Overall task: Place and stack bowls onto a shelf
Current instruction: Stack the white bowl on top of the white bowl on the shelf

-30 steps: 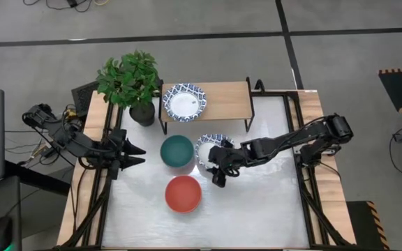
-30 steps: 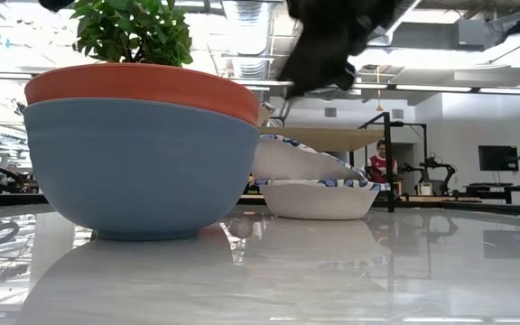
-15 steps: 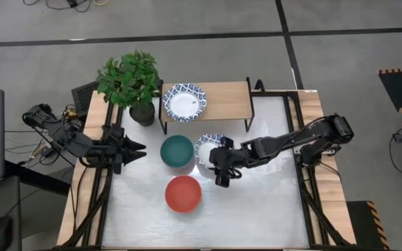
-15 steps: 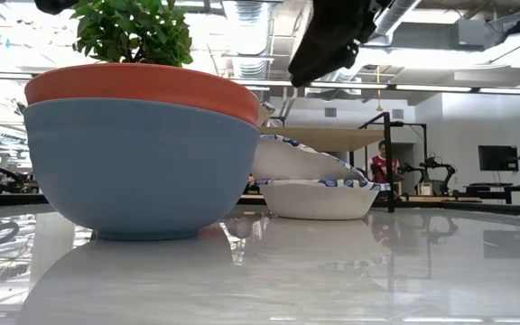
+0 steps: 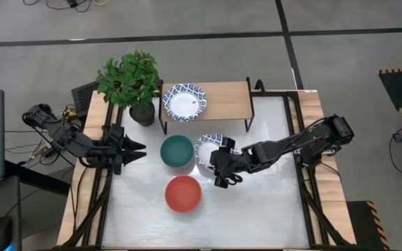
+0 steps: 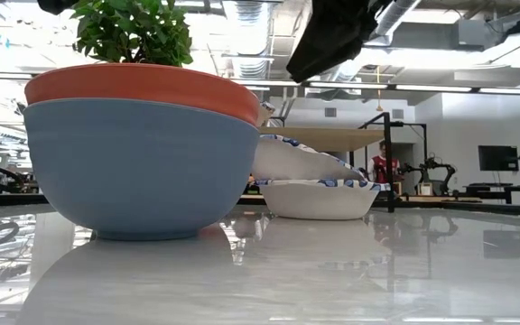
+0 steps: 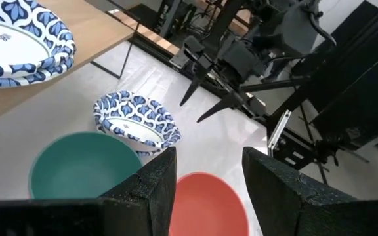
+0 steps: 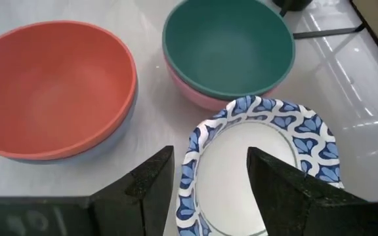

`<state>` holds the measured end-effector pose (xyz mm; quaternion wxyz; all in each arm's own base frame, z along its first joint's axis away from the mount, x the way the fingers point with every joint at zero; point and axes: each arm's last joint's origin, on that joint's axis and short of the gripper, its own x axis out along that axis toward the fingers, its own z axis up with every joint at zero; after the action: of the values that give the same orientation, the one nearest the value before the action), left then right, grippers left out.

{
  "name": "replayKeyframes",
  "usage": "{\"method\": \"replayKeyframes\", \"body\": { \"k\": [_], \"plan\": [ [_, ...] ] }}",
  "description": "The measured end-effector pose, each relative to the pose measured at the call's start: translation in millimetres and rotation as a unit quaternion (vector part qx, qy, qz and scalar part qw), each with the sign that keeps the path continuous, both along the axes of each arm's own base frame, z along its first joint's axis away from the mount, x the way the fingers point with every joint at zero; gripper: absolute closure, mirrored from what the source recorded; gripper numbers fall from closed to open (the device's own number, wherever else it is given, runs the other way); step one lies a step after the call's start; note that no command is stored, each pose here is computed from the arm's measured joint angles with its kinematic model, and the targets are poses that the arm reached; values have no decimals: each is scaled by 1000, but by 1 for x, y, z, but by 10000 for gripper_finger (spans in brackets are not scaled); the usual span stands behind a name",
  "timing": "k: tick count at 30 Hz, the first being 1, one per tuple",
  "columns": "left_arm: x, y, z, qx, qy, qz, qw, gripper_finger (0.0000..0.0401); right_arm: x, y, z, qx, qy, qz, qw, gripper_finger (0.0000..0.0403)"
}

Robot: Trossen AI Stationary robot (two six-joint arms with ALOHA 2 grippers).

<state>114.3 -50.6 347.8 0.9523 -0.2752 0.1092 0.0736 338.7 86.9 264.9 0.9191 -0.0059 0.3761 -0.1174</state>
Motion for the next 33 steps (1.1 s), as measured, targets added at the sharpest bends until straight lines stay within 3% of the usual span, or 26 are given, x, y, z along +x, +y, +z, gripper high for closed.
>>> {"method": "replayKeyframes", "body": {
  "k": [12,21,33],
  "plan": [
    [0,1,-1,6,3,9,1000,243,14,12,-33,-17,45,42,998,186],
    [1,0,-6,3,23,17,1000,243,25,15,-78,-17,103,-9,995,186],
    [2,1,-8,17,29,39,999,243,26,8,-78,-36,88,-53,994,198]
  ]
}}
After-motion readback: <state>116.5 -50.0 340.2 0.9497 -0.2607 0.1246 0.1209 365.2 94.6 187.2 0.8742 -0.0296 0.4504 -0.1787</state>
